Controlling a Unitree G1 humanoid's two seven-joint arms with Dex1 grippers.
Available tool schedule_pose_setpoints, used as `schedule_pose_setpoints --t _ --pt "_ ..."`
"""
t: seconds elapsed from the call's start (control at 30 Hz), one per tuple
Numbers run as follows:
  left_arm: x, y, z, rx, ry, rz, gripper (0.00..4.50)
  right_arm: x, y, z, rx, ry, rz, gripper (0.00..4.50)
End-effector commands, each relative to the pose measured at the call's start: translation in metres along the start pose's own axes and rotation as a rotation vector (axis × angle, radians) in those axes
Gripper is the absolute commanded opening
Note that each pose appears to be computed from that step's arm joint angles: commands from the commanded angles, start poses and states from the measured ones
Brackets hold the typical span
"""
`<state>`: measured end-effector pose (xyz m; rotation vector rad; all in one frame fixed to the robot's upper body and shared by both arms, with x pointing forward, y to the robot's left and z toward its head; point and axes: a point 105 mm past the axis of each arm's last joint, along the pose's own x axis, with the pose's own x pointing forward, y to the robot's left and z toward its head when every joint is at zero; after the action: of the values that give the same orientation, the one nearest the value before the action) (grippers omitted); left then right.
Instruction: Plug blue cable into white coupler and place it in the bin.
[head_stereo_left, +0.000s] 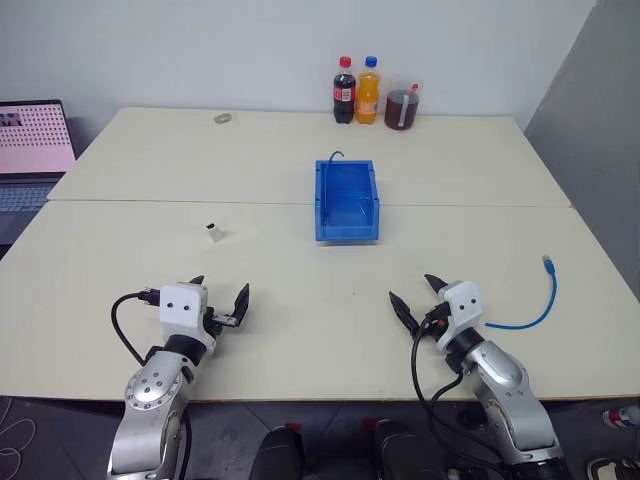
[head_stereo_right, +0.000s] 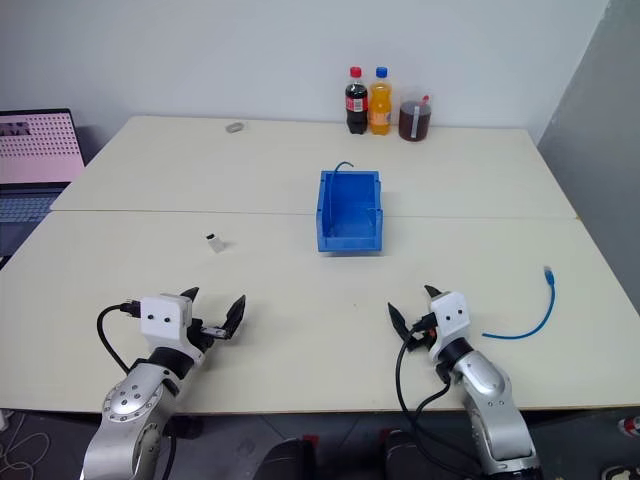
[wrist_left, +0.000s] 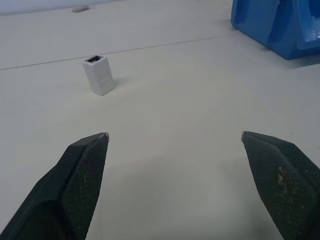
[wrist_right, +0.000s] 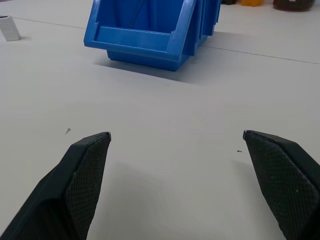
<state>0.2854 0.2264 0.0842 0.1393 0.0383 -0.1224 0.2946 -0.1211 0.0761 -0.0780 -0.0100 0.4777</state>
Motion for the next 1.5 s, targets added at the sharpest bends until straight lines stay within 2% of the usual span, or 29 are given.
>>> schedule_pose_setpoints --t 0.03,0.23,0.43,0.53,0.73,0.93,1.03,1.13,1.27,1.43,1.5 --pt "0.0 -0.008 0.018 0.012 -0.06 -0.03 4.5 0.001 -0.002 0.012 -0.021 -0.045 -0.007 4.49" --pt "0.0 -0.01 0.016 0.037 -0.037 -0.035 4.5 0.001 -0.002 0.012 -0.023 -0.044 -0.006 4.49" --pt "-0.002 -0.01 0.025 0.028 -0.09 -0.073 4.5 0.001 -0.002 0.012 -0.026 -0.046 -0.008 4.49" --pt "-0.008 -0.017 0.035 0.034 -0.154 -0.146 4.5 0.001 -0.002 0.013 -0.027 -0.049 -0.01 4.49" --pt "-0.01 -0.024 0.036 0.023 -0.152 -0.266 4.5 0.001 -0.005 0.015 -0.035 -0.056 -0.025 4.49" --pt "-0.009 -0.041 0.047 0.054 -0.144 -0.545 4.5 -0.003 -0.02 0.025 -0.051 -0.092 -0.09 4.49" --pt "0.0 -0.047 0.062 0.069 -0.179 -0.615 4.5 -0.007 -0.033 0.035 -0.056 -0.116 -0.149 4.49" --pt "0.01 -0.062 0.081 0.08 -0.214 -0.735 4.5 -0.019 -0.062 0.052 -0.025 -0.151 -0.285 4.49" --pt "0.006 -0.09 0.089 0.054 -0.156 -0.982 4.5 -0.044 -0.101 0.067 -0.033 -0.151 -0.449 4.49" --pt "-0.006 -0.111 0.092 0.069 -0.09 -1.212 4.5 -0.072 -0.147 0.063 -0.061 -0.029 -0.644 4.49" --pt "-0.008 -0.119 0.093 0.09 -0.078 -1.285 4.5 -0.082 -0.168 0.054 -0.065 0.075 -0.728 4.49"
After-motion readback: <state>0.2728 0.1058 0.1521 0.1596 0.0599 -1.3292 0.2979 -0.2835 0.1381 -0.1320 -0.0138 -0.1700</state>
